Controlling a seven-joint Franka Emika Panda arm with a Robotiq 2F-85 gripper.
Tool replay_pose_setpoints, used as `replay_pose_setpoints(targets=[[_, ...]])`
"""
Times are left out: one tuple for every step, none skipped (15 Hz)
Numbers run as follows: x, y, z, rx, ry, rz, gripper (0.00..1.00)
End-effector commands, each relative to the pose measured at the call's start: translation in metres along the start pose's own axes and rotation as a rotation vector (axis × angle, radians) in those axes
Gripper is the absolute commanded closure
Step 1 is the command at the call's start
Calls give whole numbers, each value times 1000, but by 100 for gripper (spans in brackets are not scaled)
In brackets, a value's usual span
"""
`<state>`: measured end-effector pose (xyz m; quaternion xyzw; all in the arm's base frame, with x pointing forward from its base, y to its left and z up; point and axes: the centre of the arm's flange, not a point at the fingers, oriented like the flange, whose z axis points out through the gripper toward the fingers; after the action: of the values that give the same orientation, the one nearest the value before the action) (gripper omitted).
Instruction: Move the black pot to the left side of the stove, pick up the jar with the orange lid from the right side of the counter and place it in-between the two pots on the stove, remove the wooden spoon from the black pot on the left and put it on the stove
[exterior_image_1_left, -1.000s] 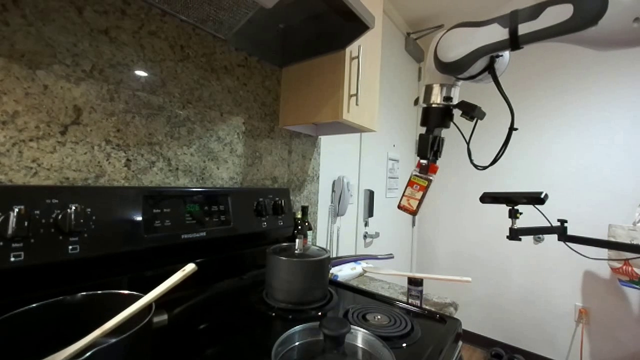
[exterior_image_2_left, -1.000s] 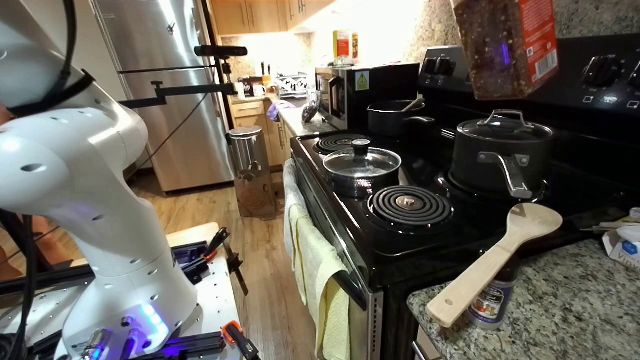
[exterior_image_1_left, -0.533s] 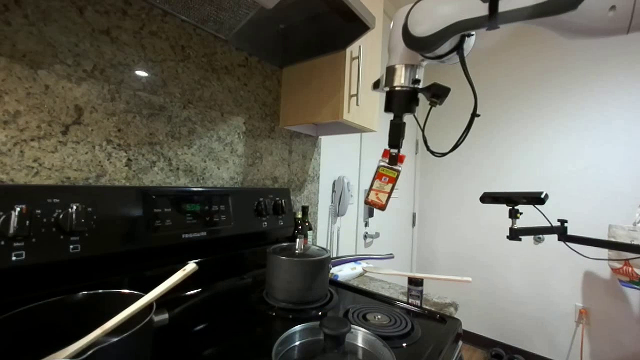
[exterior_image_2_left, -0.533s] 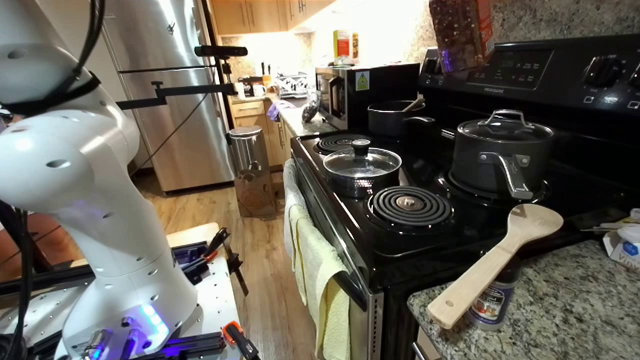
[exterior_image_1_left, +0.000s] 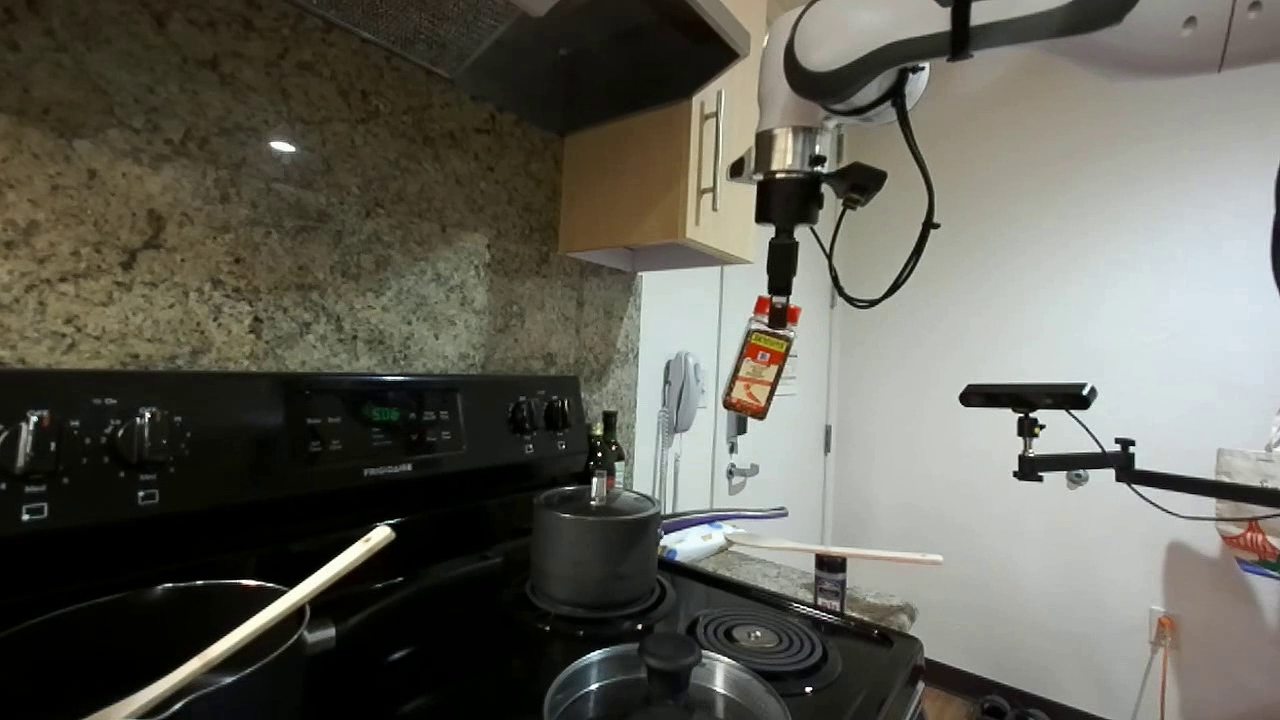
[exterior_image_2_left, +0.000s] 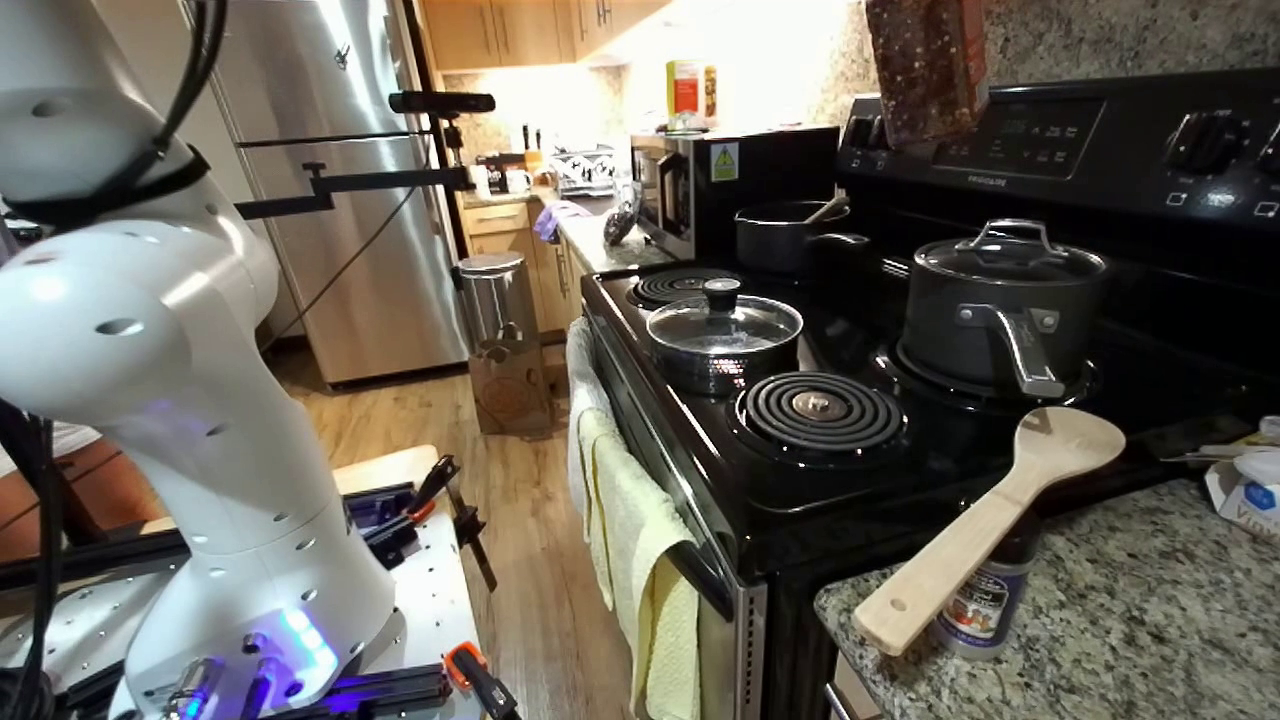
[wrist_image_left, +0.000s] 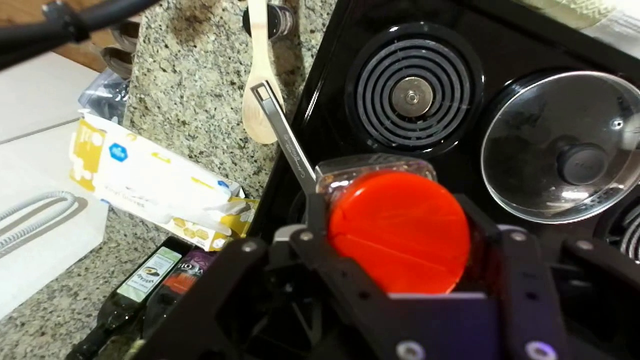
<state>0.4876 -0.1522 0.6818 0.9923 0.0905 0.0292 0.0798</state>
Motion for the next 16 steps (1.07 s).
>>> replay_pose_setpoints(targets=[[68,-14,-44,-56,-67,-172,63],[84,-23,-49,-49,-85,-216,63],[100,-33,-48,-45,-97,-263,63],[116,-43,-48,-55,-107,-310,63],[131,-51,-43,-54,-124,-360,63],[143,-56,-37,-55,-138,-408,63],[155,-59,-28,-72,-144,-455,63],[162,-55,-20,-69,-158,-505,63],[119,-76,3,-48,-122,-418,38],[128,-75,9,-51,-135,-449,38],[135,-74,15,-50,-142,-464,38],[139,-72,17,-50,-145,-472,38],[140,-70,17,-50,-145,-474,63],[144,-76,17,-44,-131,-499,63],[156,-90,19,-34,-107,-567,63],[169,-104,21,-19,-85,-612,63]])
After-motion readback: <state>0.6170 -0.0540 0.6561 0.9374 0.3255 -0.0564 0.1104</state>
